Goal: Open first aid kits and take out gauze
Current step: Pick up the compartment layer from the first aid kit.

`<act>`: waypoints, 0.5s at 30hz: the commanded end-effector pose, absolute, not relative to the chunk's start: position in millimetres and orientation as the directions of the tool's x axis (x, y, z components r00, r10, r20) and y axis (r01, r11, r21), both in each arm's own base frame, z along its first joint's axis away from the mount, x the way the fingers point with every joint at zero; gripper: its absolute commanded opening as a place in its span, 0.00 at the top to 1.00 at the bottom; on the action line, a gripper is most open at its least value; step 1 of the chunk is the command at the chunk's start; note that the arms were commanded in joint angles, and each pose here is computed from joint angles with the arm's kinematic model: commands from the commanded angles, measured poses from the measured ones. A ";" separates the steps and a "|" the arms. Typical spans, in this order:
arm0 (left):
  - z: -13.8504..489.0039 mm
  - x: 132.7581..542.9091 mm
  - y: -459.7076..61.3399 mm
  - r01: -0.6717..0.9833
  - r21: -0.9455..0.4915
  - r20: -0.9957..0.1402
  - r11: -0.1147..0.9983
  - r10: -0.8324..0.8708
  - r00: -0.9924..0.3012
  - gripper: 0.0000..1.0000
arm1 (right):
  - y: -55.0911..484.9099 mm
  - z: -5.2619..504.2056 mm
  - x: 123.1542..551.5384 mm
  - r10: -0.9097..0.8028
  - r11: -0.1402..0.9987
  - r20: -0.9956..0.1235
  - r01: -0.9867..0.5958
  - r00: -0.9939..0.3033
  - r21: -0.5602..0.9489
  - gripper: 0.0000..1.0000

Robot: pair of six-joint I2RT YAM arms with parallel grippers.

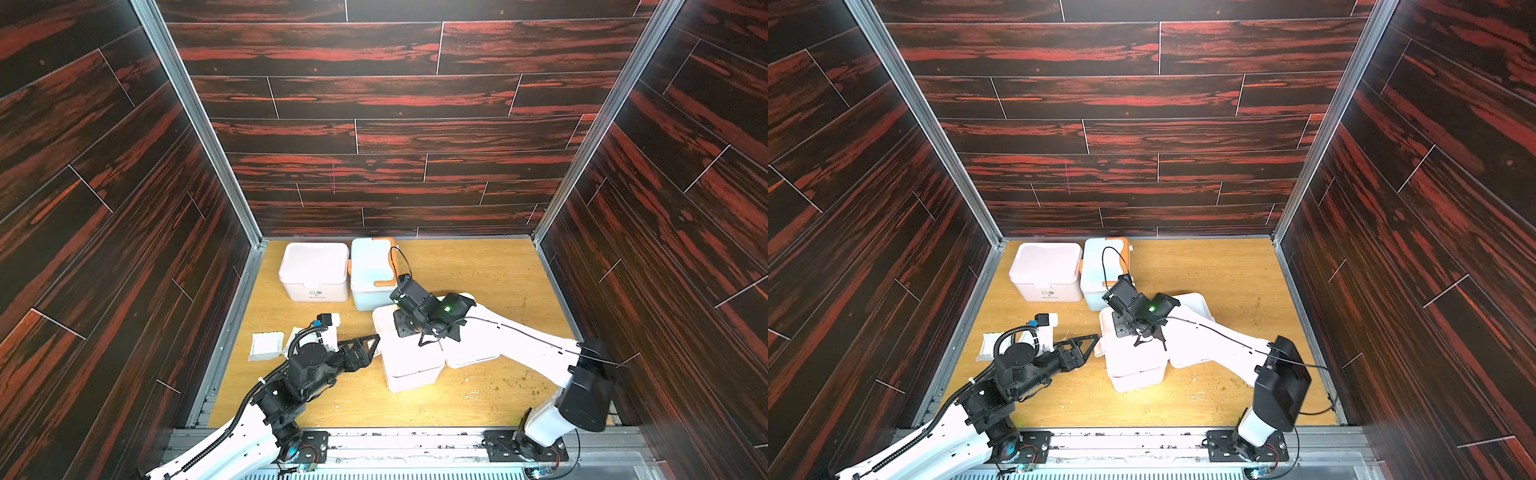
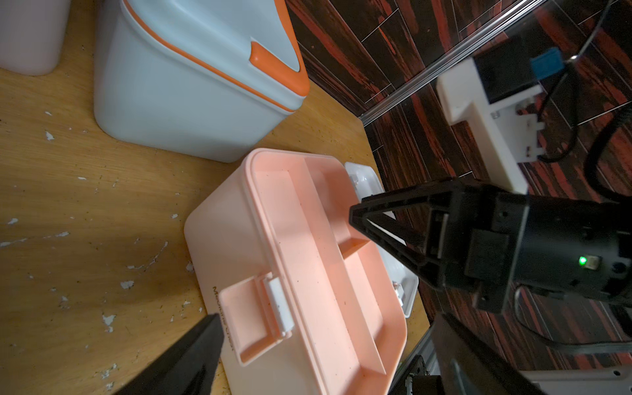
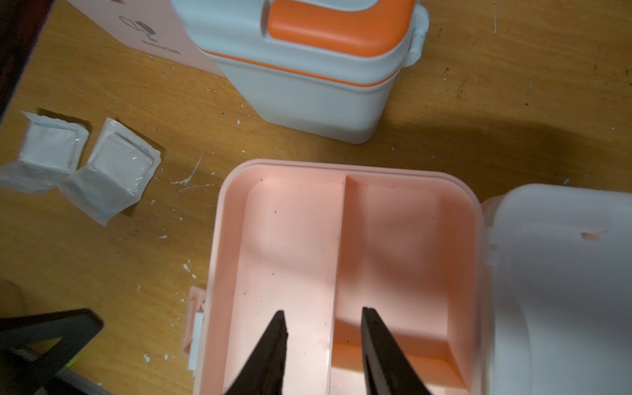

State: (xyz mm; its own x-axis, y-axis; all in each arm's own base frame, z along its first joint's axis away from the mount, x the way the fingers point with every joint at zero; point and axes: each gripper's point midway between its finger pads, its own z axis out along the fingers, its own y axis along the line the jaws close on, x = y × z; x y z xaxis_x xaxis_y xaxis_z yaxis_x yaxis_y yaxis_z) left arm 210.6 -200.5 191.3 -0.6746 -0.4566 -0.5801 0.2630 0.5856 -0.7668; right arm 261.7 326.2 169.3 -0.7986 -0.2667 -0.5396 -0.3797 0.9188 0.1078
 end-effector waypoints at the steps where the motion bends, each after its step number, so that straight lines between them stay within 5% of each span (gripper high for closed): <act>1: 195.1 209.0 -201.2 0.272 -0.772 -0.581 0.574 -0.464 -0.669 0.00 | 327.8 151.8 264.6 -0.287 0.927 -0.496 -0.367 -0.819 0.070 0.64; 15: 194.2 206.0 -200.6 0.273 -0.766 -0.585 0.582 -0.455 -0.672 0.00 | 324.0 112.0 268.8 -0.242 0.960 -0.436 -0.280 -0.867 0.025 0.73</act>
